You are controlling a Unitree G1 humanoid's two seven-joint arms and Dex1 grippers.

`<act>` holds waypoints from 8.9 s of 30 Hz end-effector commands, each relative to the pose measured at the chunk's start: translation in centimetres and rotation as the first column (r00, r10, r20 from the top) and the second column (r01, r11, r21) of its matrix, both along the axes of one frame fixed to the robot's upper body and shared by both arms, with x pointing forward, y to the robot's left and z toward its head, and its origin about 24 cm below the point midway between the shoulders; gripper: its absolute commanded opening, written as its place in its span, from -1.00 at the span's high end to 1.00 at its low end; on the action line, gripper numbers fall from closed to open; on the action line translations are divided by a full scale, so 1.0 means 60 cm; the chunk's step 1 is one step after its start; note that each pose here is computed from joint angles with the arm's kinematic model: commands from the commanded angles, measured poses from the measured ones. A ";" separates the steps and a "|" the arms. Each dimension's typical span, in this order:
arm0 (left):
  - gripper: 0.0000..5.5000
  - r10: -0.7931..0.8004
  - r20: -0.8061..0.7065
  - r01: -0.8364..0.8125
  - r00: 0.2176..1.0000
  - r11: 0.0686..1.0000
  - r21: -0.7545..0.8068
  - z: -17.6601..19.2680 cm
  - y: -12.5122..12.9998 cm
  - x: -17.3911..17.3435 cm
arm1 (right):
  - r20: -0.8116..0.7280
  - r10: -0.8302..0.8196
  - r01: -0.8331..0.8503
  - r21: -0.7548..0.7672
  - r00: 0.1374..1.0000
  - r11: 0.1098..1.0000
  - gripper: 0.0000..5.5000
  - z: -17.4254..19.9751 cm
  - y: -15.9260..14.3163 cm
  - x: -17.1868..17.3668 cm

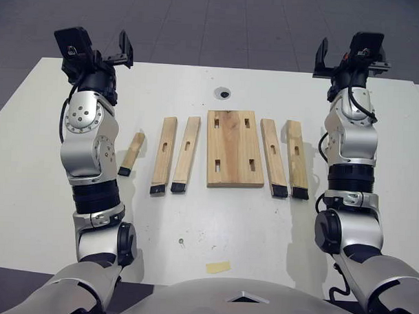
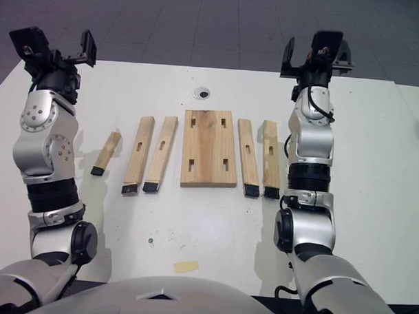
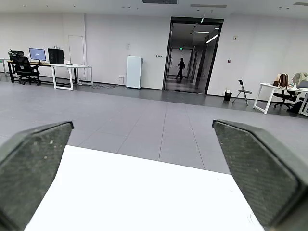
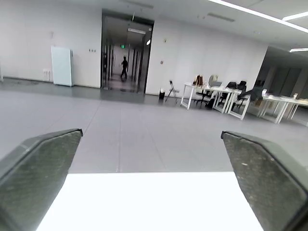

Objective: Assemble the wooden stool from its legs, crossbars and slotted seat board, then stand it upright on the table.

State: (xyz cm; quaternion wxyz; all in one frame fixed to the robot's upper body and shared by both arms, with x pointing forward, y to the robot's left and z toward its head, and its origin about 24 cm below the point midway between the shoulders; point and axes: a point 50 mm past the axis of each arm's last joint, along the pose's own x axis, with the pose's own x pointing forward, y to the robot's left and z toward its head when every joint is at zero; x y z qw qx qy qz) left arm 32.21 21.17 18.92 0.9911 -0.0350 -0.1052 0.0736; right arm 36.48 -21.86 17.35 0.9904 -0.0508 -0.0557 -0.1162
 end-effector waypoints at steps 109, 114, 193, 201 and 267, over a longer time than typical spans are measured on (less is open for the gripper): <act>-0.68 -0.913 0.107 0.769 0.394 0.264 -0.582 0.043 -0.218 -0.070 | 0.013 0.892 -0.882 -0.149 0.451 0.448 0.54 0.010 0.168 -0.163; -0.35 -0.912 0.107 0.764 0.395 0.262 -0.590 0.040 -0.218 -0.071 | 0.011 0.891 -0.880 -0.150 0.454 0.450 0.54 0.010 0.169 -0.161; 0.84 -0.201 -0.285 0.186 0.937 0.979 -0.081 -0.112 -0.071 -0.124 | 0.021 -0.138 0.138 0.021 0.990 0.990 -0.96 -0.018 -0.065 -0.126; 0.84 -0.188 -0.303 0.177 0.934 0.982 -0.062 -0.135 -0.071 -0.117 | 0.018 -0.127 0.127 0.019 0.992 0.992 -0.96 -0.018 -0.066 -0.124; 0.84 -0.158 -0.587 0.182 0.794 0.983 -0.018 -0.318 -0.054 -0.168 | 0.145 0.179 -0.182 0.008 0.973 0.983 -0.96 0.081 0.047 -0.038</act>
